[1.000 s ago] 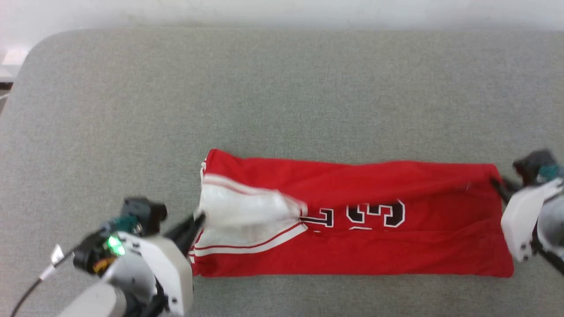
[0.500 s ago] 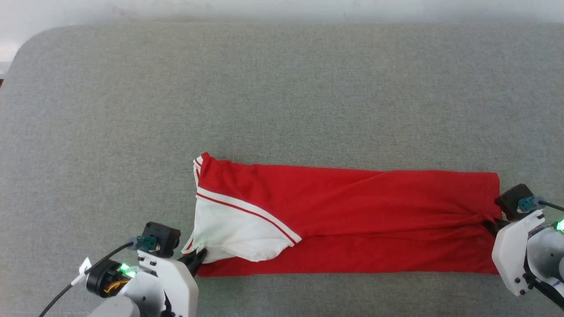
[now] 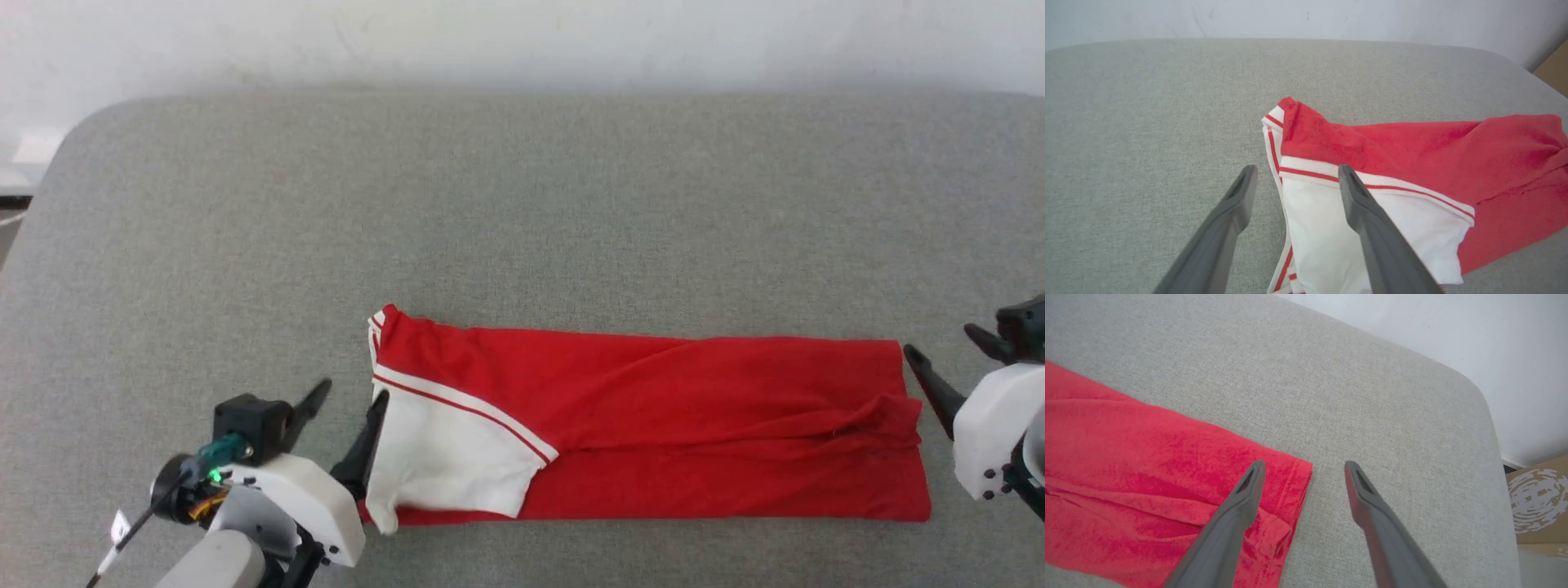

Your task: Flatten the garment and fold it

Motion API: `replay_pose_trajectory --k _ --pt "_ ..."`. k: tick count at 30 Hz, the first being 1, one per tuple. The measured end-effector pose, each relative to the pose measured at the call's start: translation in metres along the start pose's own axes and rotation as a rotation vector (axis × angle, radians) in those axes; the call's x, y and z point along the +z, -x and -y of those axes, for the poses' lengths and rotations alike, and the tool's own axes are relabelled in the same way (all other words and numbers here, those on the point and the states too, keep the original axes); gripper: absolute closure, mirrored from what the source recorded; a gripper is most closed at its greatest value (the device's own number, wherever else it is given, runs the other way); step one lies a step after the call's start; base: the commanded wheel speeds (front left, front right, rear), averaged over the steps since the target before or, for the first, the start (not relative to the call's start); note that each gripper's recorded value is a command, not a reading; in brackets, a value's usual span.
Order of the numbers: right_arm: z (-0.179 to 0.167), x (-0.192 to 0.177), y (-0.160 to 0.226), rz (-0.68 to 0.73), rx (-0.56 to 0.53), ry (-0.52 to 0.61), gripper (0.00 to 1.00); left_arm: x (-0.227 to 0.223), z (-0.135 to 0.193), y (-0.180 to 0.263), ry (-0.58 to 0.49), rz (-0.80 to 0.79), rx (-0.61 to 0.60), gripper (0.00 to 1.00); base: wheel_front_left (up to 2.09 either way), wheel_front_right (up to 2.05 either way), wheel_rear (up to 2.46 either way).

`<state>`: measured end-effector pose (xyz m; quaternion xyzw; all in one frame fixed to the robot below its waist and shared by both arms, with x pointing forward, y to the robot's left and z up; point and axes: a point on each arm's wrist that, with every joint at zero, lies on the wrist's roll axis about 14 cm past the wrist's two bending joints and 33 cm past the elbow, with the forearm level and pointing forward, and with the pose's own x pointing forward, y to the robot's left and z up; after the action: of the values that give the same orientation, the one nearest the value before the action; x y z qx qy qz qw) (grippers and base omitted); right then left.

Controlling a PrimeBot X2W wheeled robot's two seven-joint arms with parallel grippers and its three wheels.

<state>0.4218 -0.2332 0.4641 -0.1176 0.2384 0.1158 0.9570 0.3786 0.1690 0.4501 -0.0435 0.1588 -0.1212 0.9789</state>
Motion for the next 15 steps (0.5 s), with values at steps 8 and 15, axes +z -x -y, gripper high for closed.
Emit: replay_pose_trajectory --k 8,15 --pt "-0.002 -0.012 0.024 0.017 -0.097 -0.204 0.0 0.052 -0.015 0.016 0.059 0.312 0.174 0.0 0.0 0.0 0.0" --pt "-0.017 -0.05 0.025 -0.075 -0.14 -0.394 0.0 0.078 -0.024 0.038 0.06 0.459 0.277 0.0 0.0 0.0 0.0"
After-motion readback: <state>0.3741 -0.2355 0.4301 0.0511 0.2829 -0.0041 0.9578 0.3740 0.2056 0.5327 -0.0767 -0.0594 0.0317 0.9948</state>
